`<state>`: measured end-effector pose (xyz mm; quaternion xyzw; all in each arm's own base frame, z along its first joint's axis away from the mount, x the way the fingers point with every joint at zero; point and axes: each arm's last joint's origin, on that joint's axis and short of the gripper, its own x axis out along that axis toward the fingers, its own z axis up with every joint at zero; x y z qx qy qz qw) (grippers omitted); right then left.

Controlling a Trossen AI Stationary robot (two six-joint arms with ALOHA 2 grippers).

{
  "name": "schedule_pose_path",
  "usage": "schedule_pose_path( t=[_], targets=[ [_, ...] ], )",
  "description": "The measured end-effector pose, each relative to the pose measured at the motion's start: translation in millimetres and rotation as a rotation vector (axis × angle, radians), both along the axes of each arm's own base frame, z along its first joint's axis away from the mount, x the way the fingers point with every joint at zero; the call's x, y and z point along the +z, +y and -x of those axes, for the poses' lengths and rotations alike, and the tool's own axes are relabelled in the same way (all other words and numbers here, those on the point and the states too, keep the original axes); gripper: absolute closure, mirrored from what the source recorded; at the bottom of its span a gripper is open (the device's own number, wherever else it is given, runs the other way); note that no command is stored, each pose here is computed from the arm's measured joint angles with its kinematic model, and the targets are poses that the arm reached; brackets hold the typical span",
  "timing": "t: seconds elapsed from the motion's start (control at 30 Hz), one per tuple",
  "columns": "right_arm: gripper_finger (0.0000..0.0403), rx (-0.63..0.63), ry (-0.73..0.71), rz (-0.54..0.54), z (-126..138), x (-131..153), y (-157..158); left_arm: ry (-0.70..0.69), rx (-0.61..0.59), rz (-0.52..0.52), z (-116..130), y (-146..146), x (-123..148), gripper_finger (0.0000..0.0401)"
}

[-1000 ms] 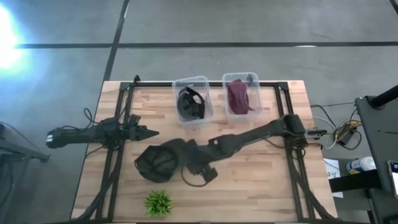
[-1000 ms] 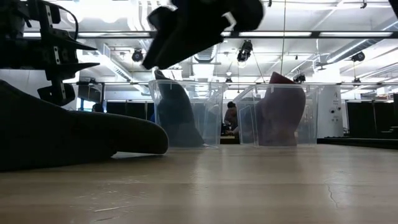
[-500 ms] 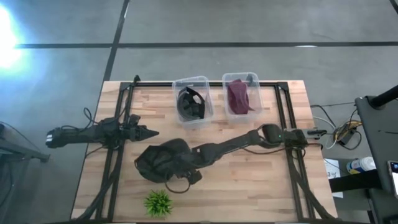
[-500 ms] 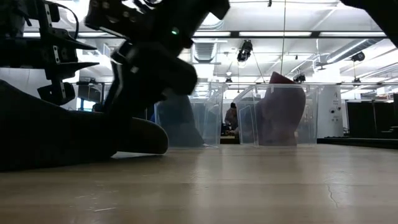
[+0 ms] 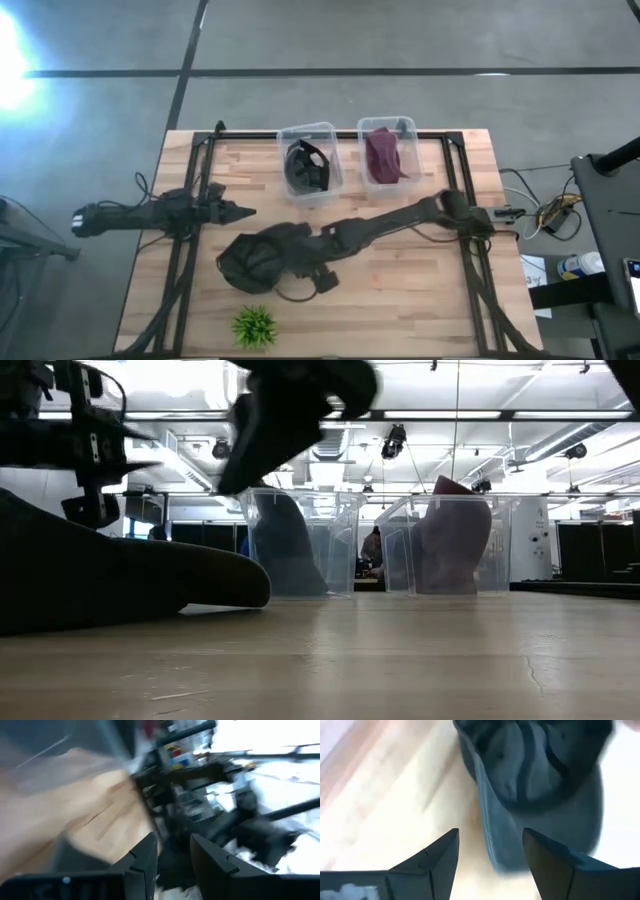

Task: Pick & Place hat
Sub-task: Put the black cap into the left transparent bin

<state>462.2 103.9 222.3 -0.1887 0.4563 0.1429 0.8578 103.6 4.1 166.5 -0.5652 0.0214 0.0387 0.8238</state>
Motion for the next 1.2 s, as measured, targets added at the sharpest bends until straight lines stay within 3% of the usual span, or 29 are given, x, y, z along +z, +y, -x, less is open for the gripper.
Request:
schedule_pose_path(
  t=[0.17, 0.43, 0.7, 0.97, 1.2],
  targets=[
    [0.0188, -0.128, 0.009, -0.024, 40.7, 20.5, -26.9, 0.329, -0.015, -0.055, -1.0, 0.1, 1.8, 0.0292],
    [0.0188, -0.276, 0.003, -0.038, 96.9, 27.9, -42.9, 0.576, -0.111, -0.301, -30.4, 1.5, 49.1, 0.0288],
    [0.0188, -0.363, 0.010, -0.035, 118.8, 26.4, -48.1, 0.842, -0.246, -0.429, -72.2, 3.0, 36.3, 0.0206],
    [0.0188, -0.409, -0.001, -0.065, 132.2, 31.5, -50.6, 0.931, -0.380, -0.492, -103.5, 2.9, 26.6, 0.0185],
    [0.0188, -0.422, -0.021, -0.054, 137.7, 35.4, -51.6, 1.014, -0.421, -0.450, -112.5, 2.6, 6.0, 0.0185]
  ],
)
